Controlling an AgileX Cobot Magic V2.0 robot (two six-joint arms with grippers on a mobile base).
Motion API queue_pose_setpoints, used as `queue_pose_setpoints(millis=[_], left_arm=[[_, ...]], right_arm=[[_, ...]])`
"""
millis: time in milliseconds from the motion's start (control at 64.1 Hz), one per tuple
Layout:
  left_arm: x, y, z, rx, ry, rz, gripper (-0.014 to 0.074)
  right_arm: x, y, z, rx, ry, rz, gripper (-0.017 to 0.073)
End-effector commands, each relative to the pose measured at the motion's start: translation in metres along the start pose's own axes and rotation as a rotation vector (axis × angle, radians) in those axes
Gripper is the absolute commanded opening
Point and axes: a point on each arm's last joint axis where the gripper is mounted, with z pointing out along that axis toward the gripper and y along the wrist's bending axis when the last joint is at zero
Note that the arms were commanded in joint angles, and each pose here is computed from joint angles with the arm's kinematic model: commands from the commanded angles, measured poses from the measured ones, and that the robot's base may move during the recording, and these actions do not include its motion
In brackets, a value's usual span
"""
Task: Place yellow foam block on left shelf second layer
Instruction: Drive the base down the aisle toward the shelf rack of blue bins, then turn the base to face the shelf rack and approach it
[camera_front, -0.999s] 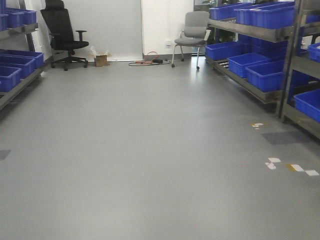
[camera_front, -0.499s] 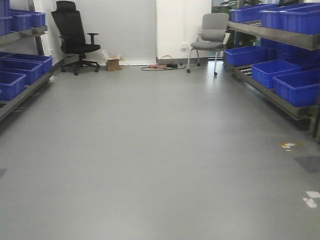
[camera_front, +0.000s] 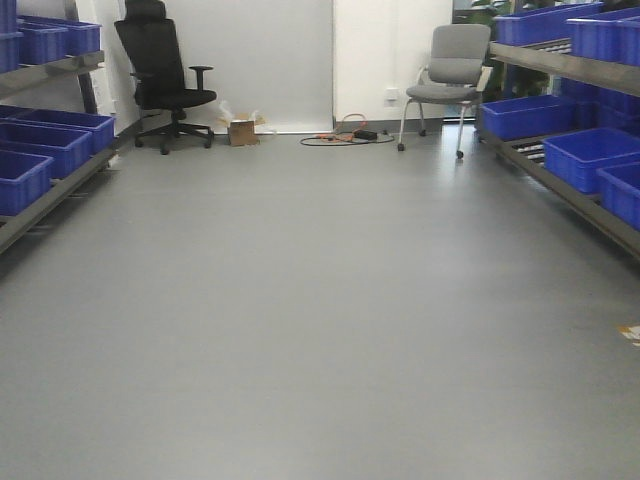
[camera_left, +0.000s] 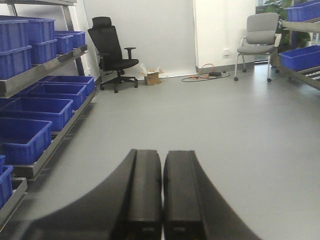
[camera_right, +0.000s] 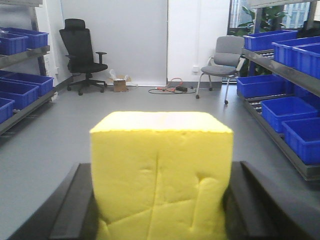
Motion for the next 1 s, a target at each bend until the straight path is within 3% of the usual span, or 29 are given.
queue_pose_setpoints(millis=[0, 983], left_arm=[[-0.0007, -0.0012, -0.0009, 0.012, -0.077, -0.011, 0.0136], [-0.0007, -0.0012, -0.0009, 0.012, -0.077, -0.011, 0.0136]], right_arm=[[-0.0157, 0.0003, -0.0004, 0.002, -0.103, -0.016, 0.0414], [-0.0157, 0.0003, -0.0004, 0.002, -0.103, -0.016, 0.0414]])
